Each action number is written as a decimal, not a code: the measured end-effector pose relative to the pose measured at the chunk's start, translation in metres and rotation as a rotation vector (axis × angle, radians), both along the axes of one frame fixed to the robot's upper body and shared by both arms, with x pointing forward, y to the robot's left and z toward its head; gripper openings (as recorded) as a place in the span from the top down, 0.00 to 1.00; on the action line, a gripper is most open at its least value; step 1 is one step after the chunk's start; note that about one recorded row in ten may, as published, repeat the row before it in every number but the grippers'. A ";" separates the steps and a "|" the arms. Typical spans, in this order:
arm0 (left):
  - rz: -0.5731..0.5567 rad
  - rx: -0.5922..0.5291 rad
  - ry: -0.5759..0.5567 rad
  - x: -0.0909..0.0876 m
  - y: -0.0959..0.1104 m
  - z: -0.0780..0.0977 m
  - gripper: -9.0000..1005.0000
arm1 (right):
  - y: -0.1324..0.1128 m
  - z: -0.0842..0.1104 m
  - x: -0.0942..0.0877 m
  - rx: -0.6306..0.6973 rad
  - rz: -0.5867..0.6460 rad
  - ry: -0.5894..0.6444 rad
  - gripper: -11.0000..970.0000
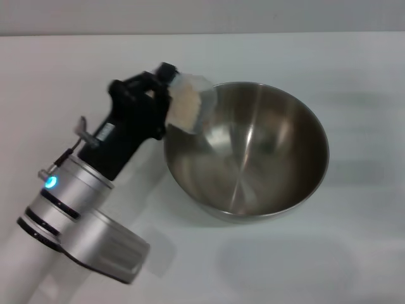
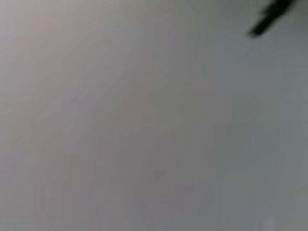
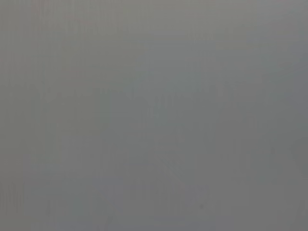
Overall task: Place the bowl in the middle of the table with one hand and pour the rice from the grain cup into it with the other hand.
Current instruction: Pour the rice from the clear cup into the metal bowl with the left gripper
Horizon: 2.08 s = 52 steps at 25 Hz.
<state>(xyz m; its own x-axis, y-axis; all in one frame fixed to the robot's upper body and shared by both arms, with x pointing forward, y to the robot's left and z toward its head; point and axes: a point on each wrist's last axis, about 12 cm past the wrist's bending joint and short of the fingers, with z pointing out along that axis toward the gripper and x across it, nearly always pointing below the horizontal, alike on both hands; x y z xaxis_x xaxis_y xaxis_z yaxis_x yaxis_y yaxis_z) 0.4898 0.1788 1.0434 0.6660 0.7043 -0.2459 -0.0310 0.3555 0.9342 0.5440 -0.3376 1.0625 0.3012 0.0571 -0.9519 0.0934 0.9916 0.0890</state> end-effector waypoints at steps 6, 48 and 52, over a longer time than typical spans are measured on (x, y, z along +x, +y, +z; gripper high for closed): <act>-0.028 0.274 -0.211 -0.005 -0.011 -0.002 0.96 | 0.001 0.001 0.001 -0.044 -0.012 0.000 0.25; -0.055 0.567 -0.479 -0.013 -0.024 -0.006 0.96 | 0.004 0.001 0.001 -0.082 -0.020 0.001 0.25; -0.038 0.450 -0.387 -0.014 -0.022 -0.003 0.96 | 0.004 0.001 0.001 -0.079 -0.021 0.004 0.25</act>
<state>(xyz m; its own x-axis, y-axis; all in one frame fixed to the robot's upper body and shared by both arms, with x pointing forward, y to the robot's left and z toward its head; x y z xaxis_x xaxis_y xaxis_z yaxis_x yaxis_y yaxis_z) 0.4758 0.1569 1.0406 0.6743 0.6571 0.3370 -0.3946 -0.0651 0.9165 0.5453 -0.3337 1.0634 0.2977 -0.0246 -0.9543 0.1143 0.9934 0.0100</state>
